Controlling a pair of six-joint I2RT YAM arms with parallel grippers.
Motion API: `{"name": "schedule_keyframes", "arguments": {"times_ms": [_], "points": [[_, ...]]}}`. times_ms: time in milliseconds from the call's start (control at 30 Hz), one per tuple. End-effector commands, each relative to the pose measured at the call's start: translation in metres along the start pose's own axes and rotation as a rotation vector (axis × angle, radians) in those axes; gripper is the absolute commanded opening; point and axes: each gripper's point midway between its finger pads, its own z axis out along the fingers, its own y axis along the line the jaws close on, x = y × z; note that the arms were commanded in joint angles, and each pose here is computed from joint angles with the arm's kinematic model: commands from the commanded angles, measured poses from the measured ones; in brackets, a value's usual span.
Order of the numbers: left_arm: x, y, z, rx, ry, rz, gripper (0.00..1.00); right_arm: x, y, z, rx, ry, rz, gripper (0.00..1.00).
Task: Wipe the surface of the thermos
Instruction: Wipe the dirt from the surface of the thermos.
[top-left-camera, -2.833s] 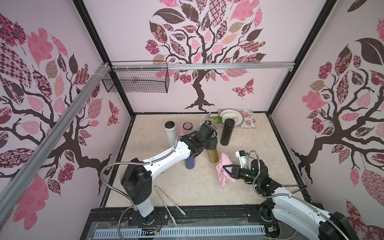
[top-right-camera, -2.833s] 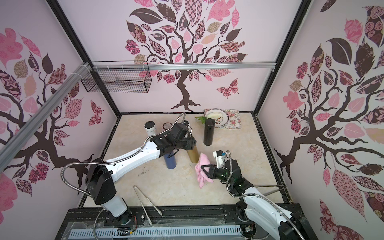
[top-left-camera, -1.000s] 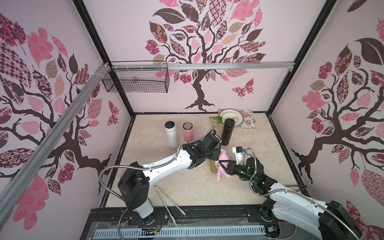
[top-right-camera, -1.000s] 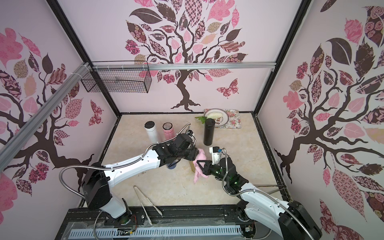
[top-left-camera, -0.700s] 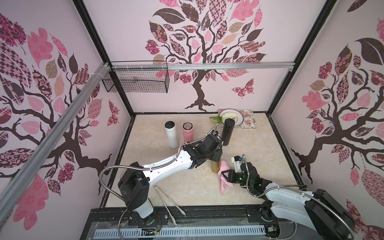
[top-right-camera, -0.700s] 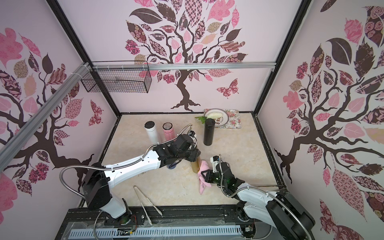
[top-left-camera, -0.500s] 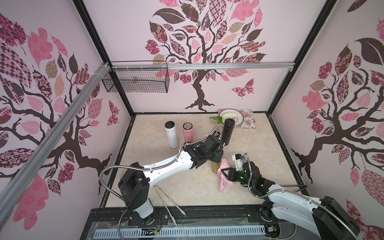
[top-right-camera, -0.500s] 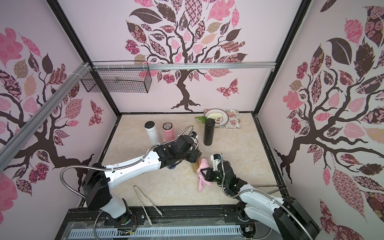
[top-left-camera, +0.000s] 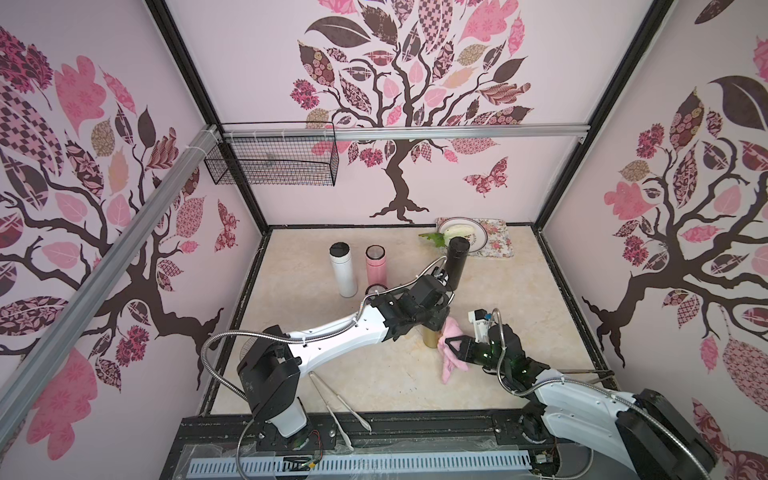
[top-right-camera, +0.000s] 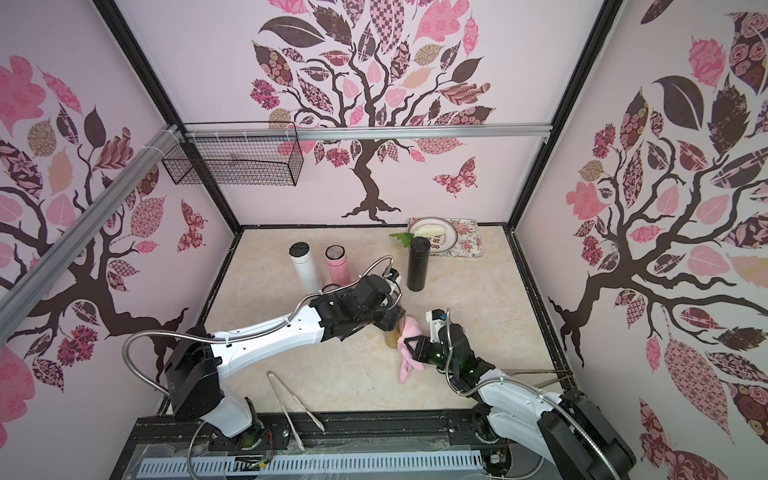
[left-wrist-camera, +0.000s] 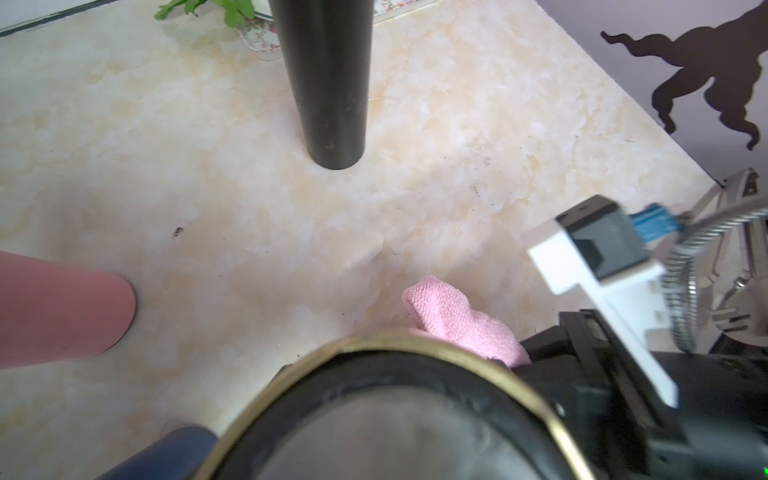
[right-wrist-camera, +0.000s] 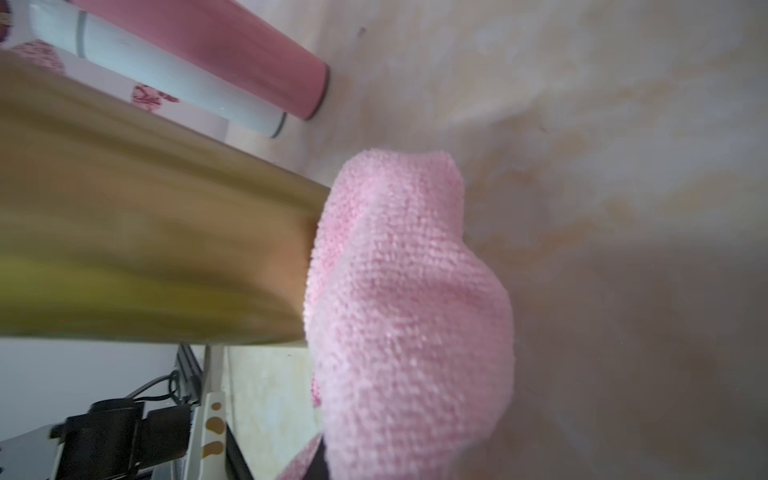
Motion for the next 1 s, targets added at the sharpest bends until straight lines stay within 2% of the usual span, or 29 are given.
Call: {"name": "schedule_keyframes", "arguments": {"times_ms": [0, 133, 233, 300, 367, 533, 633, 700, 867, 967], "points": [[-0.011, -0.021, 0.001, 0.085, -0.067, -0.020, 0.00, -0.019, 0.024, -0.003, -0.092, -0.053, -0.019, 0.00], [-0.011, -0.007, 0.006, -0.007, -0.033, -0.076, 0.00, -0.034, 0.103, -0.024, -0.389, -0.053, -0.136, 0.00], [-0.014, -0.007, 0.007, -0.018, -0.037, -0.124, 0.00, -0.034, 0.141, -0.037, -0.492, -0.046, -0.233, 0.00], [-0.017, -0.008, 0.007, -0.011, -0.048, -0.155, 0.00, -0.031, 0.152, -0.039, -0.516, -0.049, -0.267, 0.00], [-0.021, -0.007, 0.005, -0.016, -0.061, -0.191, 0.00, -0.030, 0.150, -0.036, -0.515, -0.052, -0.268, 0.00], [-0.022, -0.010, 0.006, -0.006, -0.045, -0.243, 0.00, -0.028, 0.084, -0.011, -0.273, -0.120, -0.192, 0.00], [-0.018, -0.019, 0.010, 0.042, -0.024, -0.262, 0.00, -0.031, 0.068, -0.008, -0.227, -0.175, -0.186, 0.00], [-0.016, -0.022, 0.013, 0.057, -0.013, -0.270, 0.00, -0.036, 0.074, -0.011, -0.265, -0.213, -0.197, 0.00], [-0.013, -0.023, 0.018, 0.060, -0.007, -0.300, 0.00, -0.059, 0.129, -0.042, -0.488, -0.347, -0.278, 0.00], [-0.012, -0.024, 0.019, 0.065, -0.003, -0.317, 0.00, -0.069, 0.155, -0.055, -0.555, -0.385, -0.337, 0.00]]}}
